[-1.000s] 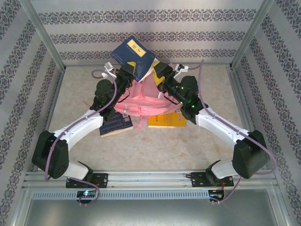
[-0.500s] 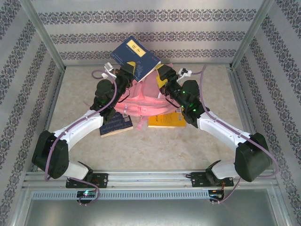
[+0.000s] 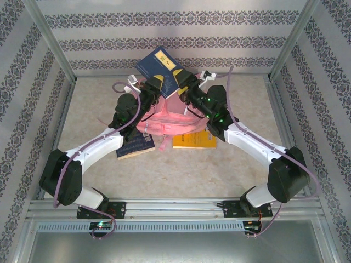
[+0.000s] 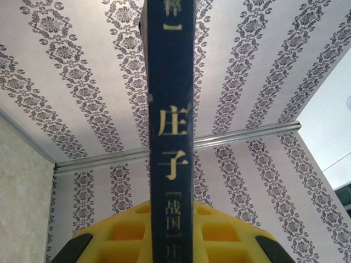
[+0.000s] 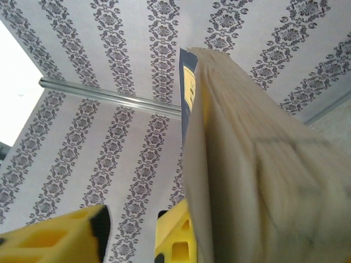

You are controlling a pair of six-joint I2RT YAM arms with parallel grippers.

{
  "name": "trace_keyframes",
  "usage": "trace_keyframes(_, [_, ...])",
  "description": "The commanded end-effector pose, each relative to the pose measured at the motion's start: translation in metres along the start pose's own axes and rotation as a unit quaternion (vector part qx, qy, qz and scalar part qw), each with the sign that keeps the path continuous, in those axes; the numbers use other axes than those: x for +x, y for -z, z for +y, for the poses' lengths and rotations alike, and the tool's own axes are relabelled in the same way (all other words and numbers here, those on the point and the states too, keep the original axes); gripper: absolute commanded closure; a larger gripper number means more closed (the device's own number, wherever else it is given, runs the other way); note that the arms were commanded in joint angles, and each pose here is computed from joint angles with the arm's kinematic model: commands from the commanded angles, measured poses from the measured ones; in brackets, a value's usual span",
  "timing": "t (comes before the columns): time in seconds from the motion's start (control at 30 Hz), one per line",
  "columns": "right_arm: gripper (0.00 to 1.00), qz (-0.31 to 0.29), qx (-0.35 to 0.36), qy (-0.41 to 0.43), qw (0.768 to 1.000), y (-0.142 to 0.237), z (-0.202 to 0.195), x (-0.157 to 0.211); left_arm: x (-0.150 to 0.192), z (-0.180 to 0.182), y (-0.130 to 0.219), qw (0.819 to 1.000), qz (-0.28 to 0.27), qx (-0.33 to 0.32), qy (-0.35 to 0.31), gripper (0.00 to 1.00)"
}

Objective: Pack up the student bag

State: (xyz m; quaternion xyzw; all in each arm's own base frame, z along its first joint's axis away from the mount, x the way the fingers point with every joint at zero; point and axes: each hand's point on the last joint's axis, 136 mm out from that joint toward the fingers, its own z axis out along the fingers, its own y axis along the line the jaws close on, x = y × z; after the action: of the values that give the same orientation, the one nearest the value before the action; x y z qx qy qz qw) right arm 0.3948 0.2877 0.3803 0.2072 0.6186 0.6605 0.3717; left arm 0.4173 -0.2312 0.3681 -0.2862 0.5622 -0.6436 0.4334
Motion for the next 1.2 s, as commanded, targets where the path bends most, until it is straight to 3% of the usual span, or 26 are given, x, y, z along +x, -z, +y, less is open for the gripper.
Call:
trace_keyframes(0.0, [0.5, -0.002, -0.004, 0.017, 1.0, -0.005, 0.008, 0.0, 0.006, -0.031, -0.003, 0.999, 0.008, 0.04, 0.005, 1.0])
trace_keyframes(0.2, [0.98, -0.038, 0.046, 0.047, 0.997, 0.008, -0.008, -0.013, 0.015, -0.028, -0.006, 0.999, 0.023, 0.037, 0.003, 1.0])
trace_keyframes(0.23, [1.0, -0.041, 0.055, 0.058, 0.996, 0.012, -0.009, -0.015, 0.018, -0.028, -0.007, 0.999, 0.031, 0.036, 0.0, 1.0])
trace_keyframes(0.3, [1.0, -0.05, 0.068, 0.068, 0.994, 0.021, -0.013, -0.023, 0.024, -0.027, -0.009, 0.998, 0.046, 0.029, -0.016, 0.96])
trace_keyframes(0.4, [1.0, -0.051, 0.088, 0.069, 0.992, 0.04, -0.022, -0.038, 0.028, -0.016, -0.008, 0.997, 0.063, -0.003, -0.051, 0.63])
trace_keyframes(0.5, [1.0, -0.053, 0.164, 0.087, 0.981, 0.076, -0.044, -0.05, 0.039, -0.001, -0.01, 0.985, 0.114, -0.062, -0.111, 0.5])
trace_keyframes(0.6, [1.0, -0.056, 0.239, 0.127, 0.961, 0.123, -0.061, -0.062, 0.059, 0.025, -0.017, 0.96, 0.193, -0.122, -0.16, 0.48])
trace_keyframes(0.7, [1.0, -0.039, 0.331, 0.221, 0.916, 0.169, -0.068, -0.064, 0.08, 0.068, -0.025, 0.928, 0.27, -0.183, -0.178, 0.48])
trace_keyframes(0.83, [1.0, -0.021, 0.362, 0.292, 0.885, 0.212, -0.067, -0.059, 0.083, 0.103, -0.042, 0.898, 0.299, -0.231, -0.227, 0.52])
trace_keyframes(0.97, [1.0, -0.012, 0.42, 0.238, 0.876, 0.252, -0.083, -0.055, 0.091, 0.131, -0.06, 0.853, 0.347, -0.276, -0.275, 0.52])
trace_keyframes(1.17, [1.0, 0.021, 0.432, 0.196, 0.88, 0.273, -0.087, -0.042, 0.087, 0.162, -0.09, 0.84, 0.344, -0.293, -0.301, 0.51])
